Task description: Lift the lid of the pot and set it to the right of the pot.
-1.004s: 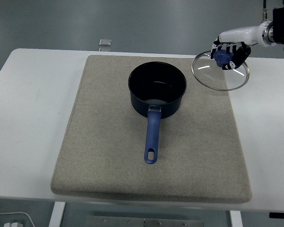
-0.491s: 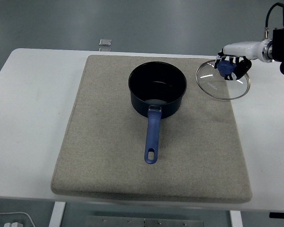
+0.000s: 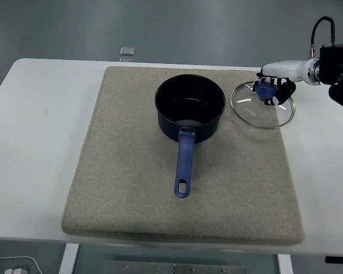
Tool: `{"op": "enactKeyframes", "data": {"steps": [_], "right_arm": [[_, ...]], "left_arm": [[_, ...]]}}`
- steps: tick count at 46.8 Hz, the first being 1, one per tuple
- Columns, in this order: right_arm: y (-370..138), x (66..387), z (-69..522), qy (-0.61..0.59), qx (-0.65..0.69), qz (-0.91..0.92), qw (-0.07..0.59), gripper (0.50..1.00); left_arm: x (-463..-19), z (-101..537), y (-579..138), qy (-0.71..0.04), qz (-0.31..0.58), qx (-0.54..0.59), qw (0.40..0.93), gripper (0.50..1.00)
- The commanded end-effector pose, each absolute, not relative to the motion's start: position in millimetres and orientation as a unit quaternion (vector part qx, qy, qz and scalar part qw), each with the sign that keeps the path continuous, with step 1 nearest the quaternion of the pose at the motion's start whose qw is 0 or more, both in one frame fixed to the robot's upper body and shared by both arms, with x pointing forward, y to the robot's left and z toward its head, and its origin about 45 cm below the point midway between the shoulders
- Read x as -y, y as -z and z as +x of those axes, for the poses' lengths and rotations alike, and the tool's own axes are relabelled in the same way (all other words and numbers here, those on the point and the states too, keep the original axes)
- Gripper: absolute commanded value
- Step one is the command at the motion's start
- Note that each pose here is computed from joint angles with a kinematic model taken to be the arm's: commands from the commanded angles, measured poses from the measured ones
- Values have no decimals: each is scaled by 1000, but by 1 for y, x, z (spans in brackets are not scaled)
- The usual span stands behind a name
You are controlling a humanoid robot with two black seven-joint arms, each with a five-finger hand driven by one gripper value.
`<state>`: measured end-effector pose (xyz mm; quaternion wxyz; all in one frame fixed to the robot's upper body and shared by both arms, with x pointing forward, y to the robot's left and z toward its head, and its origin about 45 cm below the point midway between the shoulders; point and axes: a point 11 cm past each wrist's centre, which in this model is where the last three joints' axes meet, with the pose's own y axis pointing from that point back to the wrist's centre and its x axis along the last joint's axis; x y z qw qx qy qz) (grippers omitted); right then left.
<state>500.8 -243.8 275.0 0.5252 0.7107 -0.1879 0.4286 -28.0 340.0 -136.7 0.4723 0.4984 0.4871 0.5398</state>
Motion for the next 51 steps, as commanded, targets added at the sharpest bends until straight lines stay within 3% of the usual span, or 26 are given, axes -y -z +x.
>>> {"op": "enactKeyframes", "data": {"steps": [1,8,12,16,21,34,51], "right_arm": [[-270,241,499,-428,185,713,524,582],[-269,241,499,-428,185,714,522,621],[-268,239,499,-429,184,715,521,721],[-269,239,499,-429,184,714,521,778],[-268,238,498,-427,185,717,519,893],[-276,235,499,-407,201,737,501,899],[-317,217,508,-331,296,812,378,915]], "left_arm": [[-340,-28,137,-540,498,-487,472,1000],[-340,-29,137,-540,499,-487,472,1000],[-340,-28,137,-540,498,-487,472,1000],[-340,-29,137,-540,499,-487,472,1000],[-340,-28,137,-540,498,-487,472,1000],[-340,-28,137,-540,498,-487,472,1000],[-340,-28,137,-540,498,-487,472,1000]]}}
